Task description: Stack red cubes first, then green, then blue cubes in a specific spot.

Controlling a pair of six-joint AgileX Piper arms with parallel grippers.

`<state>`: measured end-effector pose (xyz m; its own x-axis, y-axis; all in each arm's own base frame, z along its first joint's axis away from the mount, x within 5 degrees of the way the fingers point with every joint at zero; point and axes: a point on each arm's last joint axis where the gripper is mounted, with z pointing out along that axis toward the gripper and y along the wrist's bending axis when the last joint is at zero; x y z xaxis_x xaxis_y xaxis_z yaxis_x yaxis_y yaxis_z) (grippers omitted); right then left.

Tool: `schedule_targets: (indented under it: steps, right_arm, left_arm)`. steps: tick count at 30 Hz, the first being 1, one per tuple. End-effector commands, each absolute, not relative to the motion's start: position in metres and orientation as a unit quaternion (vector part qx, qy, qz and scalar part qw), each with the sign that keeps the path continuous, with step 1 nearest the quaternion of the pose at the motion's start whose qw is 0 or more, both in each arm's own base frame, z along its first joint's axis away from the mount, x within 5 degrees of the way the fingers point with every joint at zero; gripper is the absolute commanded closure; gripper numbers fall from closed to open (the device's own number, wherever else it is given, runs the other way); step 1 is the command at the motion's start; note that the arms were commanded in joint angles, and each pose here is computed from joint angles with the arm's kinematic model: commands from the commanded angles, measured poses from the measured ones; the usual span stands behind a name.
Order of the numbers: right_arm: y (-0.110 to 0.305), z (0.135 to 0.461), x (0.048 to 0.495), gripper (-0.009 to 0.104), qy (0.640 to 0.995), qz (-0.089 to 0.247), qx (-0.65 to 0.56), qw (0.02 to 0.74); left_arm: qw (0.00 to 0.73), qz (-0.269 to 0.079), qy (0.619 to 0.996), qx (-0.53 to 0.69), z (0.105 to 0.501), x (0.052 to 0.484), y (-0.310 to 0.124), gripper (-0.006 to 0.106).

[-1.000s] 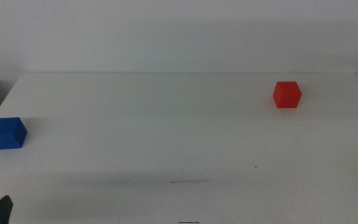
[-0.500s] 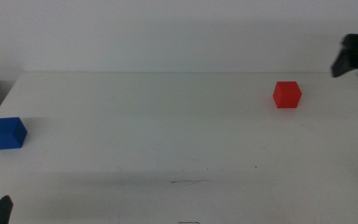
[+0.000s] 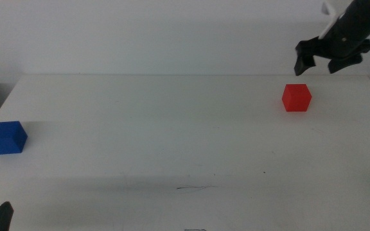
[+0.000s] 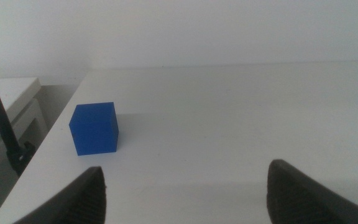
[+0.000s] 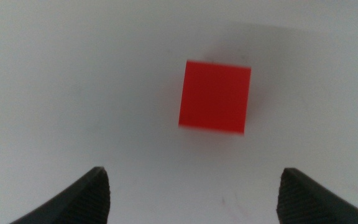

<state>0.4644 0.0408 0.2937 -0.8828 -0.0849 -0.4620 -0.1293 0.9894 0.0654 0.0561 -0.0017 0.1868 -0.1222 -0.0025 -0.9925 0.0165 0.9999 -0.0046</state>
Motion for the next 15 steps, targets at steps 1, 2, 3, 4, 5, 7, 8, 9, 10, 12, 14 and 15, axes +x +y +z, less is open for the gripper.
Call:
schedule_targets:
  steps: [1,2,3,4,5,7,8,9,10,12,14,15]
  right_arm:
    - [0.04,0.324,0.47,0.004,0.953,0.042,-0.06,0.295]
    - [0.04,0.319,0.475,0.004,0.953,0.042,-0.06,0.295]
    - [0.041,0.314,0.482,0.004,0.952,0.042,-0.06,0.296]
    - [0.041,0.309,0.488,0.004,0.952,0.042,-0.06,0.296]
    - [0.041,0.302,0.493,0.004,0.953,0.042,-0.059,0.293]
    - [0.04,0.292,0.503,0.004,0.953,0.041,-0.058,0.294]
    - [0.041,0.288,0.508,0.004,0.953,0.041,-0.058,0.294]
    - [0.041,0.285,0.511,0.004,0.953,0.041,-0.058,0.295]
    - [0.041,0.28,0.514,0.005,0.953,0.041,-0.058,0.294]
    - [0.041,0.272,0.519,0.005,0.954,0.04,-0.058,0.292]
    - [0.04,0.262,0.523,0.005,0.956,0.03,-0.059,0.285]
    - [0.039,0.258,0.524,0.005,0.957,0.025,-0.056,0.282]
  left_arm:
    - [0.703,-0.012,0.711,0.0,0.196,0.055,-0.001,0.015]
    - [0.703,-0.012,0.711,0.0,0.196,0.055,-0.001,0.015]
    - [0.703,-0.012,0.711,0.0,0.196,0.055,-0.001,0.015]
    - [0.703,-0.012,0.711,0.0,0.196,0.055,-0.001,0.015]
    - [0.703,-0.012,0.711,0.0,0.196,0.055,-0.001,0.015]
    - [0.703,-0.012,0.711,0.0,0.196,0.055,-0.001,0.015]
    - [0.703,-0.012,0.711,0.0,0.196,0.055,-0.001,0.015]
    - [0.703,-0.012,0.711,0.0,0.196,0.055,-0.001,0.015]
    - [0.703,-0.011,0.711,0.0,0.196,0.055,-0.001,0.015]
    - [0.703,-0.011,0.711,0.0,0.196,0.055,-0.001,0.015]
    - [0.703,-0.011,0.711,0.0,0.196,0.055,-0.001,0.015]
    - [0.703,-0.011,0.711,0.0,0.196,0.055,-0.001,0.015]
